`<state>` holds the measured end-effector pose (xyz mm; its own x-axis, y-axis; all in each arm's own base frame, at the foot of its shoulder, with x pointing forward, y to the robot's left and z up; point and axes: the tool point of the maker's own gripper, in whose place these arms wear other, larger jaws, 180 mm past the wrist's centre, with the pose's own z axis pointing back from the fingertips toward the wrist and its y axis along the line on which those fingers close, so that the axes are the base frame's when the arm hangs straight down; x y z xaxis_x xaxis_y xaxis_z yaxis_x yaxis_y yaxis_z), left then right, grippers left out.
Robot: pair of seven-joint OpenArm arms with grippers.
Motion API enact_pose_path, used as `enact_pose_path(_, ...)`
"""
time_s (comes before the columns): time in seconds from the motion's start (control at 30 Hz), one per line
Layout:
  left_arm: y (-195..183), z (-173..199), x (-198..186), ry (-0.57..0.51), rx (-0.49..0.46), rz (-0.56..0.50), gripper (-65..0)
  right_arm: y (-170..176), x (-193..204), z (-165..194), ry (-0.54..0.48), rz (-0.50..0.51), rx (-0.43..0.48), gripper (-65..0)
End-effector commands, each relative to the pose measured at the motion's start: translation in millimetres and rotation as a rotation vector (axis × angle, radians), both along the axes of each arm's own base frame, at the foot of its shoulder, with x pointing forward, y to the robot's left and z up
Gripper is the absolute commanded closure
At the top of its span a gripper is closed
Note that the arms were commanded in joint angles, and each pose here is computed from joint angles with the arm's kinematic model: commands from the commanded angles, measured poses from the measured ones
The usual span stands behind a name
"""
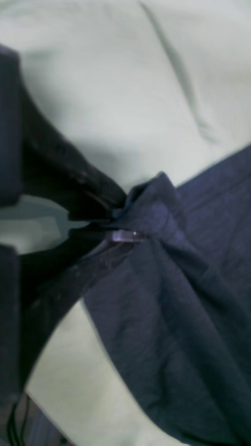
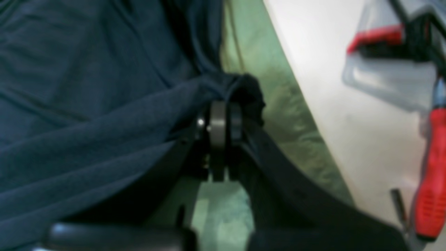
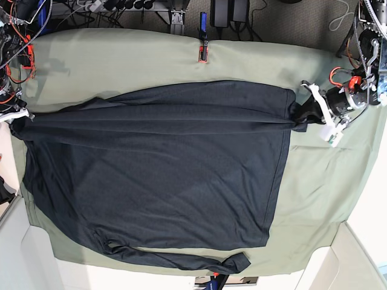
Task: Fold the T-shirt properly
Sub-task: 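Drag the folded shoulder edge further toward the hem with both grippers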
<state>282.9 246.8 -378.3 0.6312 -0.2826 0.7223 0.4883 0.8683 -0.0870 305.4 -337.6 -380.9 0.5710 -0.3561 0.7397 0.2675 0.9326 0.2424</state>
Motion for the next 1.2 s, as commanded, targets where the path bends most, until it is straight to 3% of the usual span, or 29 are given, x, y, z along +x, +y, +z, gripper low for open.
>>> enact_pose_path(0.0,3.4,14.2,12.7,-0.046,0.01,-0.012,-4.0,-10.6,7.8,13.5,-0.045,-0.013,-0.022,0.0)
enact_pose_path(0.13,1.9,3.8,9.9,-0.014,0.04,-0.033,-33.6,-10.8,1.5,-1.9,-0.008,-0.023,0.004,0.0)
enact_pose_path(0.2,2.5,-3.2,1.5,0.055,0.041,-0.032,-40.2,-9.4,1.6,-2.8,-0.009,-0.016,0.009,0.0)
enact_pose_path(0.33,-11.8,-3.5,-16.1,0.196,-0.084,-0.029,-40.2,-6.0,3.7,-0.3,-0.027,-0.002,0.023,0.0)
enact_pose_path(0.4,-15.6,2.6,-17.7,0.209,-0.138,-0.021,-40.2,-5.5,3.8,-0.2,-0.028,-0.002,0.027,0.0)
enact_pose_path(0.6,-11.9,4.3,-25.3,0.23,-0.18,0.006,-40.2,-4.8,2.0,-2.0,-0.018,0.001,0.031,0.0)
enact_pose_path(1.03,-22.2,-31.9,-35.9,0.259,-0.093,0.018,-39.6,-2.2,2.0,-2.3,-0.019,0.003,0.049,0.0)
enact_pose_path(1.1,-21.2,-31.3,-35.1,0.254,-0.089,0.019,-30.3,-1.8,1.1,-3.3,-0.012,0.005,0.05,0.0)
enact_pose_path(1.17,-18.6,-31.2,-36.1,0.26,-0.079,0.017,-11.7,-2.2,1.1,-3.2,-0.012,0.005,0.049,0.0)
